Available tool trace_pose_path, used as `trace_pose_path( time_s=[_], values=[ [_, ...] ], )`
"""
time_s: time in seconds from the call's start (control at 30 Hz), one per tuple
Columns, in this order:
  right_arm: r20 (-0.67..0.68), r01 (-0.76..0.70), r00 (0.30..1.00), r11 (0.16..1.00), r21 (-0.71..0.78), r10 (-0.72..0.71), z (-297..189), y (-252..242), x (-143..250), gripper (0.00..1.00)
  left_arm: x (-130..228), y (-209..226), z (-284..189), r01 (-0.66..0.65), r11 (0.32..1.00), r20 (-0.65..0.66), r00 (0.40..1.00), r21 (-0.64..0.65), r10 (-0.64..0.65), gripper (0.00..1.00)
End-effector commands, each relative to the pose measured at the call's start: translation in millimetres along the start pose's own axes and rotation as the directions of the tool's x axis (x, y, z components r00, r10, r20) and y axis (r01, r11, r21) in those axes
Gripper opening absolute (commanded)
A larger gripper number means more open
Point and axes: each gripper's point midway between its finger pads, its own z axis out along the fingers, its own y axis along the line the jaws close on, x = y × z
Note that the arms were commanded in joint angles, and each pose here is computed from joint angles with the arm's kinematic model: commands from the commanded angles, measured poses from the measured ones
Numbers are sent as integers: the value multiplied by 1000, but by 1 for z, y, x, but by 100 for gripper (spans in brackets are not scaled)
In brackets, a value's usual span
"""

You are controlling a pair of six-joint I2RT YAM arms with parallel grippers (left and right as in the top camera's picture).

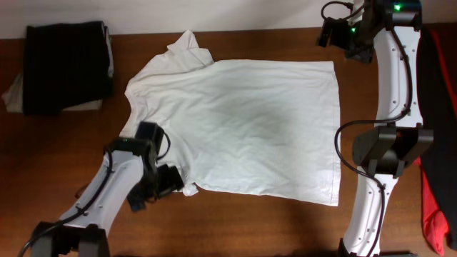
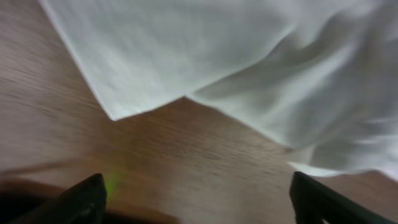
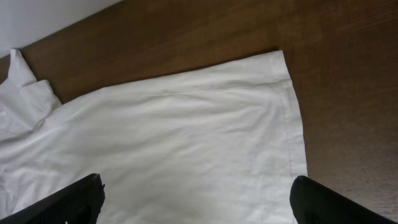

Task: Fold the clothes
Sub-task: 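Move the left gripper to the shirt's lower left hem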

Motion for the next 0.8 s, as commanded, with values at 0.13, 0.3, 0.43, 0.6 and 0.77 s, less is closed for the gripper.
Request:
trace_pose_path(
  time_s=[0.13, 0.3, 0.43, 0.6, 0.77],
  values=[
    [-2, -4, 1000, 1000, -5, 4, 0, 1, 1, 99, -12, -2, 23, 16, 999, 79, 997, 32, -19, 89],
    [-2, -4, 1000, 1000, -5, 4, 0, 1, 1, 99, -34, 15, 19, 89, 994, 201, 977, -62, -75, 89],
    [-2, -4, 1000, 1000, -5, 4, 0, 1, 1, 99, -39, 14, 18, 94, 994, 220, 972, -56, -80, 89],
    [-2, -4, 1000, 1000, -5, 4, 0, 1, 1, 99, -49, 6, 23, 80, 996, 240, 968, -36, -69, 81],
    [-2, -4, 1000, 1000, -5, 4, 0, 1, 1, 99, -50, 6, 31, 81, 995, 221, 973, -50, -68, 66]
  ],
)
